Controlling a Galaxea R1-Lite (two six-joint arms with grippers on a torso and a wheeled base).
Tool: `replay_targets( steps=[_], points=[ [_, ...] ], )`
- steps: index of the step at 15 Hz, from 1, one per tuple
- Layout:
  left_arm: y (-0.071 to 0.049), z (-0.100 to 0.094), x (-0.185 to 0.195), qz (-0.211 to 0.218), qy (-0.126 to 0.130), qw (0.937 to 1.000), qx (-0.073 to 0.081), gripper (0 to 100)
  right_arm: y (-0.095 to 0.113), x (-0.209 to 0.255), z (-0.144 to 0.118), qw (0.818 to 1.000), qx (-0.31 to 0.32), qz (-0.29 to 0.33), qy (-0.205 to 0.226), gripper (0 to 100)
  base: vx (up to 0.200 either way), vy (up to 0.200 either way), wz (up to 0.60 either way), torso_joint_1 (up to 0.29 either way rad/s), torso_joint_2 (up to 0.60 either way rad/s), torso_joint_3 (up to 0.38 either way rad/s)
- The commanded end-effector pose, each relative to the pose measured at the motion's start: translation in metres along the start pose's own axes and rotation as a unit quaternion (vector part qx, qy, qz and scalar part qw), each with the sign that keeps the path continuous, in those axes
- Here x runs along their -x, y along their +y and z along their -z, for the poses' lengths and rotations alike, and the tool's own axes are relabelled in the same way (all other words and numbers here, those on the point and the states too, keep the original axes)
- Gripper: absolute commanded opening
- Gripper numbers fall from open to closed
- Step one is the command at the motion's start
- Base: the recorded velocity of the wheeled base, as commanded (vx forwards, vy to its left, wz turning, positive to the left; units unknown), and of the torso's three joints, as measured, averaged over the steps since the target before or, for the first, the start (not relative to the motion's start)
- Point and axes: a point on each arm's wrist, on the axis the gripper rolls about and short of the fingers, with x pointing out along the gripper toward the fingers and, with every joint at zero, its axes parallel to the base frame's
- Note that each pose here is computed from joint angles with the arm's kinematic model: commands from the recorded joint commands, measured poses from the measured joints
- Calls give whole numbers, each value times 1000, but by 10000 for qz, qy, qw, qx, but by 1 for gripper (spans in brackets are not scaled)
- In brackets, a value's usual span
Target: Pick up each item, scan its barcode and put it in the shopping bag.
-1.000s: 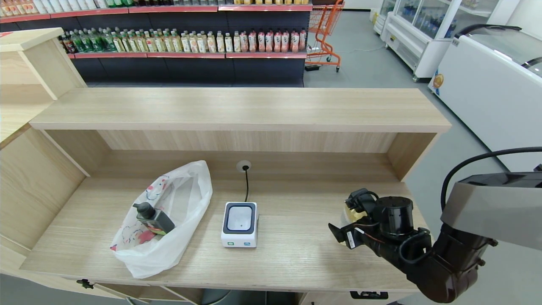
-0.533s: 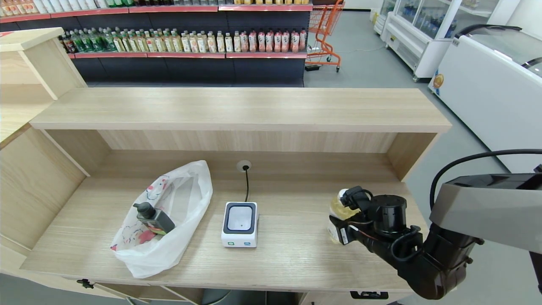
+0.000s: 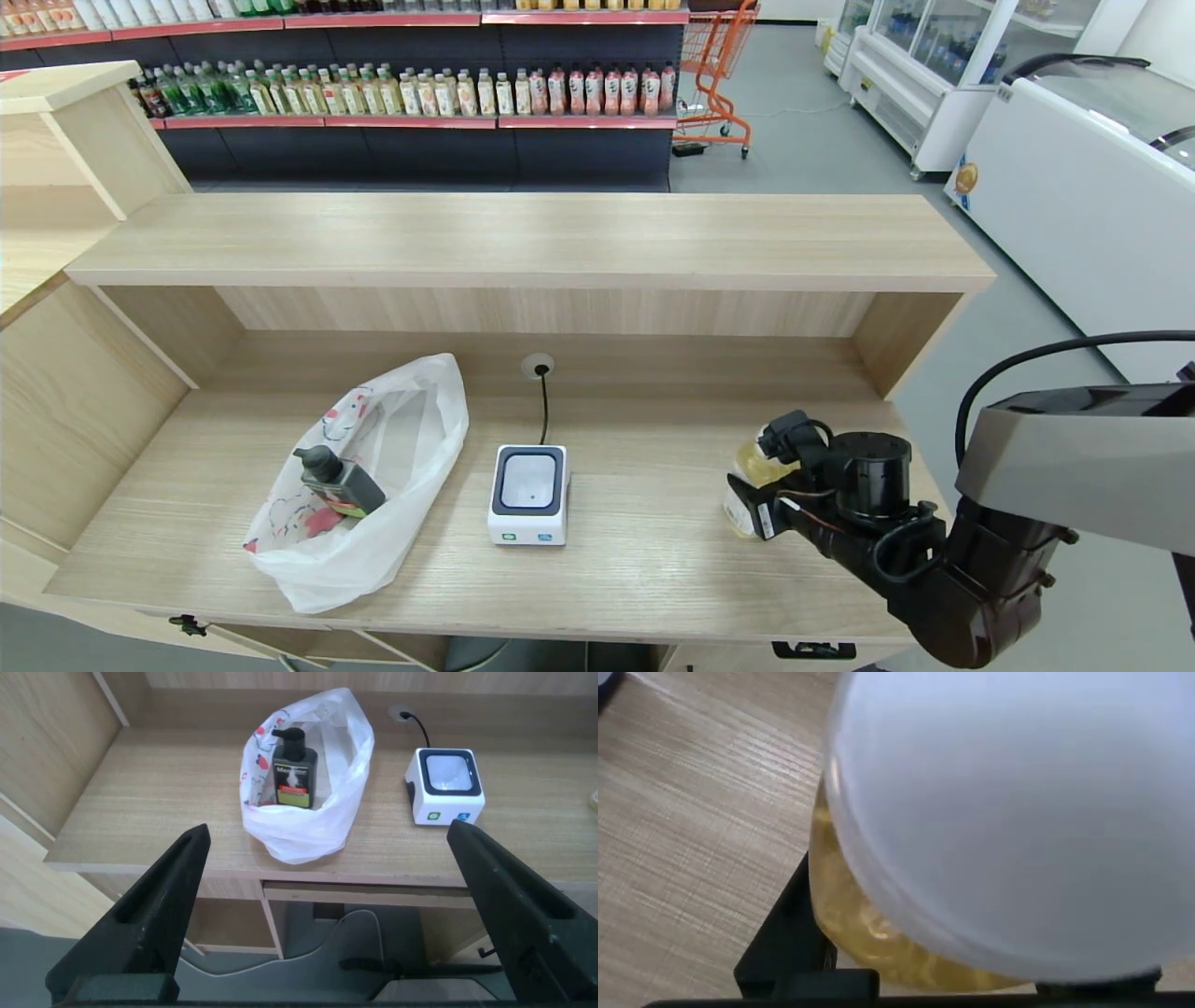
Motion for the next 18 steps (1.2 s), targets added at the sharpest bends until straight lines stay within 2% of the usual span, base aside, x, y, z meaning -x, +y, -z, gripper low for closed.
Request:
replay_targets(
  steps=[1,2,4,5,6,7,8,9,11,12,14,18],
  points=[
    [0,0,0,-4,-3,10000,1,100,-3,7,-1,10000,-59,32,31,0,0,0,0,0,0,0],
    [0,0,0,-4,4,10000,1,100,-7,12,-9,9996,-265,78,-69,0,0,0,0,0,0,0],
    [0,0,0,3,-3,10000,1,100,-24,29,-41,9957,-773,225,-457,0,0,0,0,0,0,0],
    [0,0,0,3,4,10000,1,100,-27,31,-43,9954,-791,241,-477,0,0,0,0,0,0,0],
    [0,0,0,3,-3,10000,1,100,-50,47,-68,9927,-964,167,-700,0,0,0,0,0,0,0],
    [0,0,0,3,-3,10000,1,100,-50,47,-68,9927,-964,167,-700,0,0,0,0,0,0,0],
    [0,0,0,-4,-3,10000,1,100,-70,75,-104,9830,-1544,-605,-783,0,0,0,0,0,0,0],
    [0,0,0,3,-3,10000,1,100,-73,88,-121,9734,-1806,-1106,-870,0,0,0,0,0,0,0],
    [0,0,0,3,4,10000,1,100,-73,108,-138,9602,-1988,-1779,-827,0,0,0,0,0,0,0],
    [0,0,0,3,-3,10000,1,100,-69,127,-143,9510,-1980,-2270,-698,0,0,0,0,0,0,0],
    [0,0,0,3,-3,10000,1,100,-56,149,-151,9353,-1973,-2876,-603,0,0,0,0,0,0,0],
    [0,0,0,3,4,10000,1,100,-45,189,-156,9038,-2075,-3730,-322,0,0,0,0,0,0,0]
  ],
)
